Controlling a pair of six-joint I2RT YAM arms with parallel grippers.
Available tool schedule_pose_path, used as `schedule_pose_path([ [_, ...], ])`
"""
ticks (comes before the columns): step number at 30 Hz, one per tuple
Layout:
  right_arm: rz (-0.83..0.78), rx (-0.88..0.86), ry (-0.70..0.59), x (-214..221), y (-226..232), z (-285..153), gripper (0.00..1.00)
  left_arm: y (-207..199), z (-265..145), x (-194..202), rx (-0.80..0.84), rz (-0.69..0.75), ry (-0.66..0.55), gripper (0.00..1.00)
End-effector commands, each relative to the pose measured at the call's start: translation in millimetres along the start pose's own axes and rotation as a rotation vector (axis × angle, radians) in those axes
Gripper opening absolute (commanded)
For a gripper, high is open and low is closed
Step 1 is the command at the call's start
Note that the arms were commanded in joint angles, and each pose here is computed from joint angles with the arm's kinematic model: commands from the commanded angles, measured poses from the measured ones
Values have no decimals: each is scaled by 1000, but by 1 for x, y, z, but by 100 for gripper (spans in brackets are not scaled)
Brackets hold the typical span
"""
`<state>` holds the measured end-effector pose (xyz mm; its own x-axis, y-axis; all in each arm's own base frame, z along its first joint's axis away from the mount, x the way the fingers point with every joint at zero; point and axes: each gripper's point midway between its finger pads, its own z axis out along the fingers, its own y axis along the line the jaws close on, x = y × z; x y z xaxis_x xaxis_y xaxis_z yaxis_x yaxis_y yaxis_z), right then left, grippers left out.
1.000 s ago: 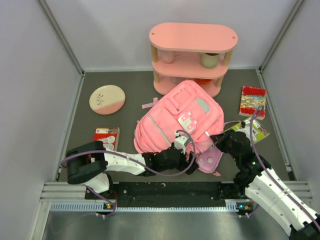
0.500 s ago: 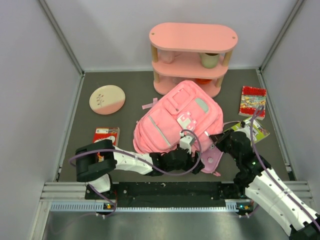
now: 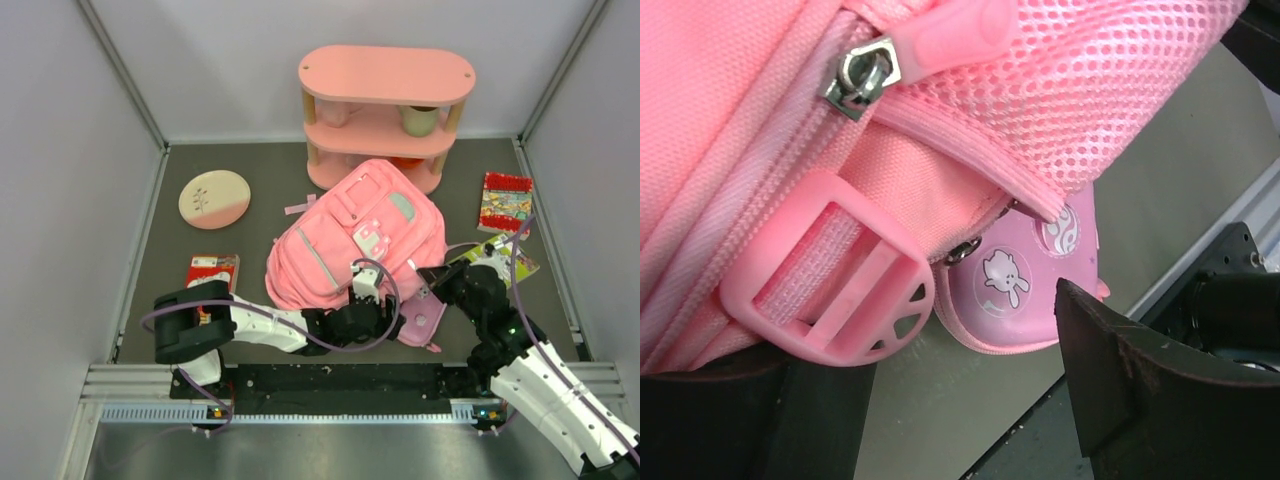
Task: Pack the student bag
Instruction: Unzip the student bag at the center of the board.
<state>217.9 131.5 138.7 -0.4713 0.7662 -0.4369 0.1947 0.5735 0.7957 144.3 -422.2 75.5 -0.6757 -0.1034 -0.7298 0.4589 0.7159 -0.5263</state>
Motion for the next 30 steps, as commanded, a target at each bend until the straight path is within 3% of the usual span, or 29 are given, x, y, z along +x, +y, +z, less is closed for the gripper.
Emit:
schedule_pose_path([
  [1, 32, -207, 64, -2, 64, -28, 0, 14, 8, -58, -101, -30, -230, 72],
  [5, 41, -218, 85, 2, 67, -31, 0, 18, 1, -69, -112, -53, -288, 67],
  [15, 49, -256, 122, 8, 78, -37, 0, 5, 2, -88, -69, -69, -371, 67],
  [20, 48, -263, 129, 9, 81, -39, 0, 4, 6, -91, -76, -61, -388, 51],
  [24, 45, -269, 139, 9, 83, -42, 0, 8, 5, -94, -93, -78, -409, 47],
  [28, 47, -272, 143, 10, 84, -43, 0, 9, 1, -98, -81, -89, -440, 57],
  [30, 46, -274, 143, 10, 84, -44, 0, 6, -1, -102, -70, -94, -451, 56],
])
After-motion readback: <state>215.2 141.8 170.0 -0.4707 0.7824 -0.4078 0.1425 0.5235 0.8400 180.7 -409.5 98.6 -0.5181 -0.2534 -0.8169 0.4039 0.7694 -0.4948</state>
